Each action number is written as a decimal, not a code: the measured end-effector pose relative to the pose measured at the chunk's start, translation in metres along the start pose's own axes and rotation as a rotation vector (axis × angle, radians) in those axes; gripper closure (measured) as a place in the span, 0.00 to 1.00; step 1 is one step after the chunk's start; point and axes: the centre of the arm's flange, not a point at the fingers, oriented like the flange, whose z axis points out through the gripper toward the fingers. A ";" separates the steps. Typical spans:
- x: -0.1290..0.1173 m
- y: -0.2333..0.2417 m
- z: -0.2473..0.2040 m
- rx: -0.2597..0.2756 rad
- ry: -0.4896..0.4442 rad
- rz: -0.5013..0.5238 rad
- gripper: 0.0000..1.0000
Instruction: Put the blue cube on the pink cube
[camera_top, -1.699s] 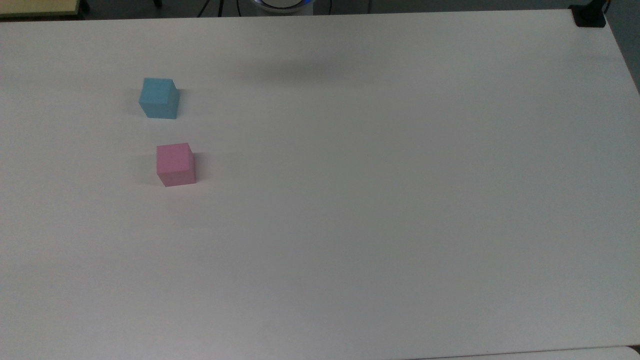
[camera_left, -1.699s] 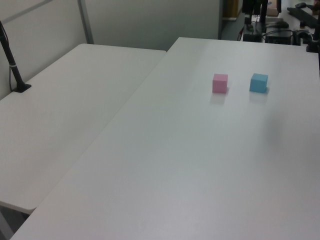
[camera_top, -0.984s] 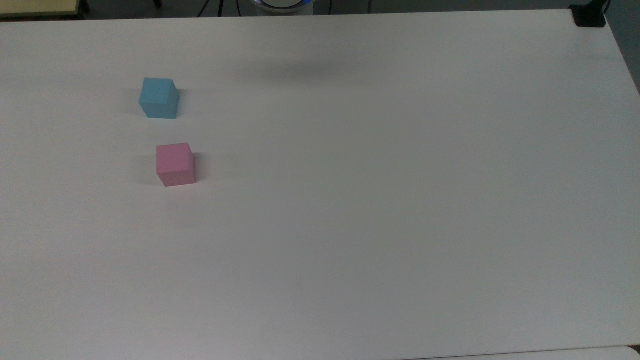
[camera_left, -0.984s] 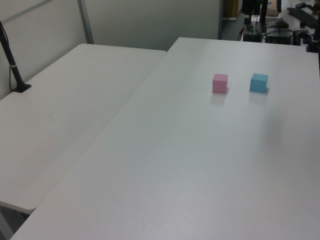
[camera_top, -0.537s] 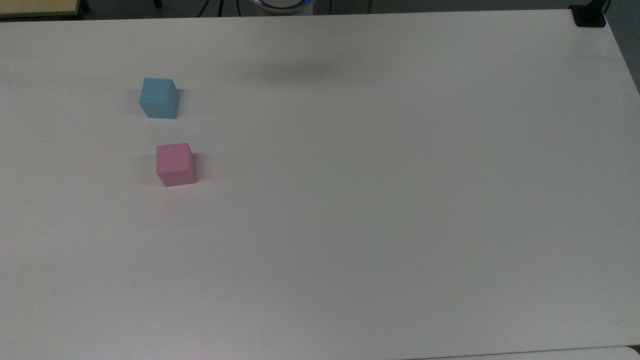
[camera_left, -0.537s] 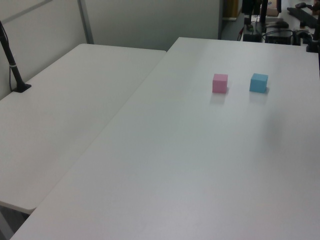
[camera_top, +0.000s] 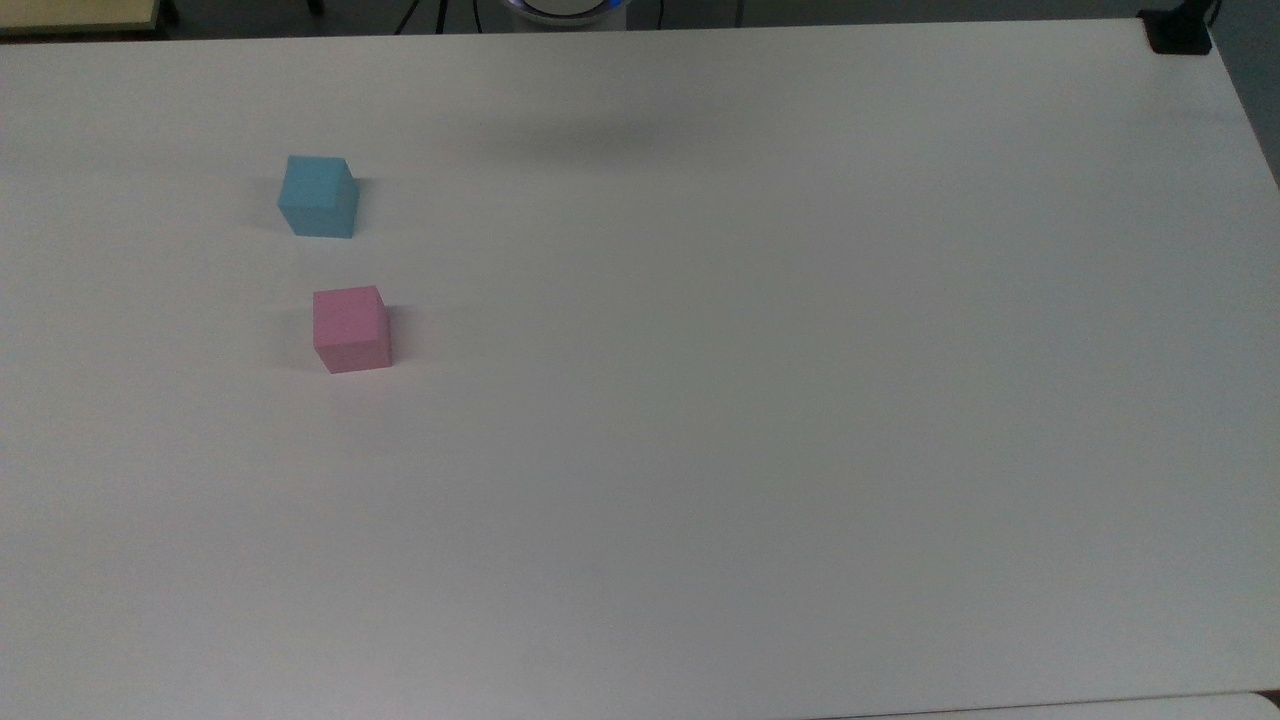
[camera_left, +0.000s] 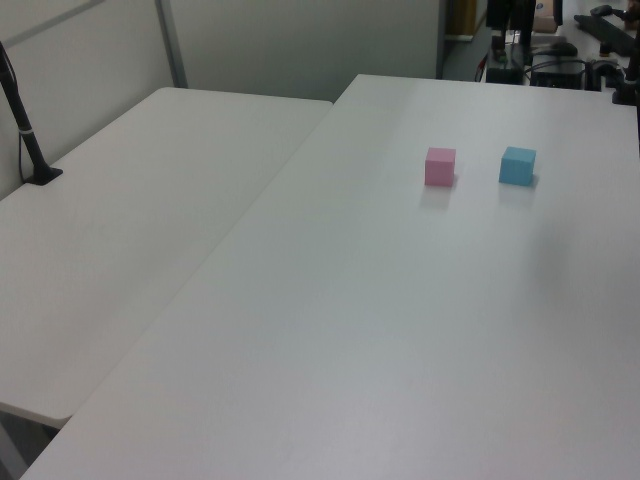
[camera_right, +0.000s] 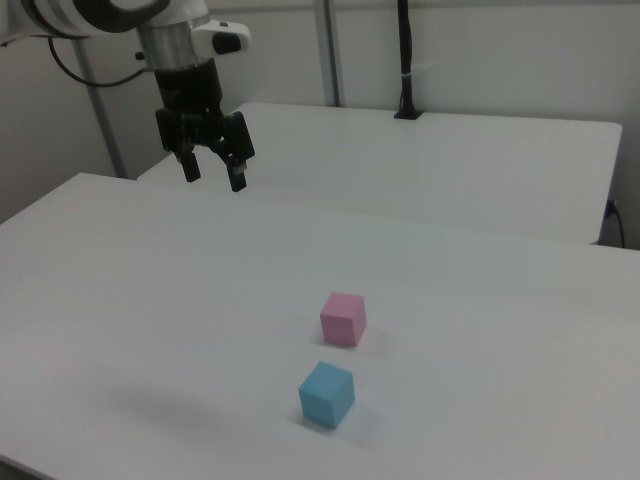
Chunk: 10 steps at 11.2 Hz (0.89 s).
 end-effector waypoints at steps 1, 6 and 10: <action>-0.003 0.006 0.004 -0.019 -0.034 -0.075 0.00; -0.013 0.074 0.030 -0.022 -0.131 -0.189 0.00; -0.018 0.142 0.090 0.084 -0.120 -0.177 0.00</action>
